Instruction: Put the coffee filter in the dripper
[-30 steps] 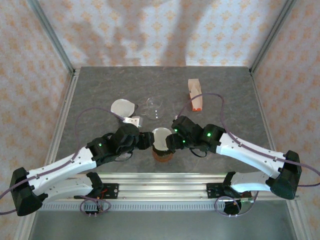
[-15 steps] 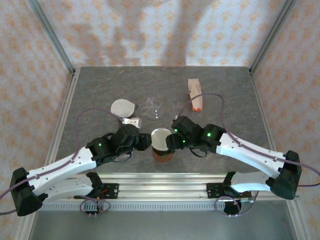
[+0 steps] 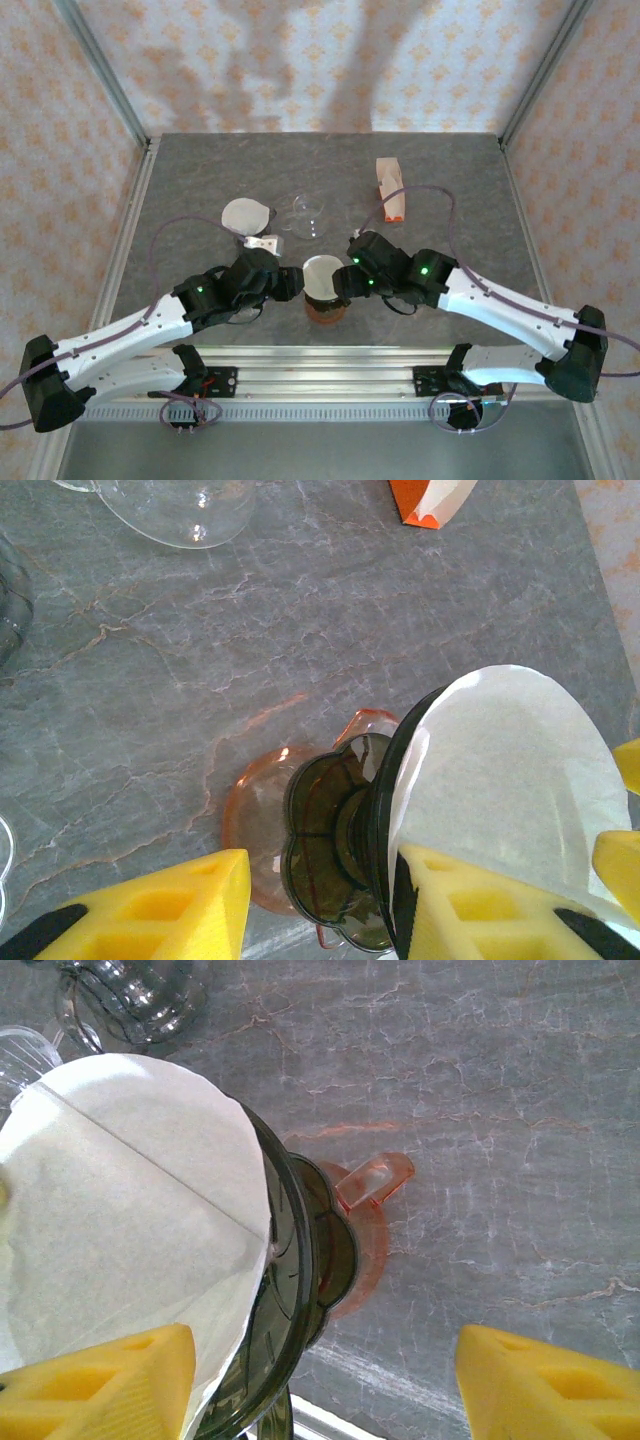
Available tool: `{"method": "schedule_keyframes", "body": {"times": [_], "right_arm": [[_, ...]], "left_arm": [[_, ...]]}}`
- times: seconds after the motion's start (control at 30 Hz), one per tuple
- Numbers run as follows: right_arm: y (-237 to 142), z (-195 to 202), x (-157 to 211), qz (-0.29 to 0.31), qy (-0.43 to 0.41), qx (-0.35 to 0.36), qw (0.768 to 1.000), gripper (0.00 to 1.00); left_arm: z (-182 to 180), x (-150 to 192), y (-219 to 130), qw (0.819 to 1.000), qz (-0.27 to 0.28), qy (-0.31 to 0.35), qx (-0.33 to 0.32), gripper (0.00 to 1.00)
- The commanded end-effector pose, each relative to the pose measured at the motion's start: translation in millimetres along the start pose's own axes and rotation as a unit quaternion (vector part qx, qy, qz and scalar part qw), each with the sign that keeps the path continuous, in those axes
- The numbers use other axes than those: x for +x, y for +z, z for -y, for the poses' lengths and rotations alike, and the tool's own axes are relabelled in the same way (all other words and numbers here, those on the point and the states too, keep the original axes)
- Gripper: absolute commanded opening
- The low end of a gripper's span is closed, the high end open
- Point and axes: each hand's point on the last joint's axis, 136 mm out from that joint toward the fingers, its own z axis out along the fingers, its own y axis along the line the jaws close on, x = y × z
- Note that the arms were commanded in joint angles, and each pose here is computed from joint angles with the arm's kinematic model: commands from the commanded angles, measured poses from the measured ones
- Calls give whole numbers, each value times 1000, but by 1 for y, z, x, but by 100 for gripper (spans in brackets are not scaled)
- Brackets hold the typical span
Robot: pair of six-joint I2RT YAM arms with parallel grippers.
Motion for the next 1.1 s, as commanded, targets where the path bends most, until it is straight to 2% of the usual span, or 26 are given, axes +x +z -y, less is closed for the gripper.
{"method": "schedule_keyframes", "body": {"times": [0.0, 0.53, 0.8, 1.07], "right_arm": [[-9, 5, -5, 21, 5, 10, 1000, 70], [-7, 32, 4, 17, 17, 72, 997, 68], [-7, 34, 4, 17, 18, 78, 997, 67], [-10, 24, -2, 28, 19, 51, 998, 70]], "left_arm": [[-6, -4, -2, 1000, 9, -13, -9, 43], [-7, -3, -1, 1000, 8, -13, -11, 43], [-9, -2, 0, 1000, 7, -13, -15, 43], [-6, -3, 0, 1000, 8, -13, -8, 45]]}}
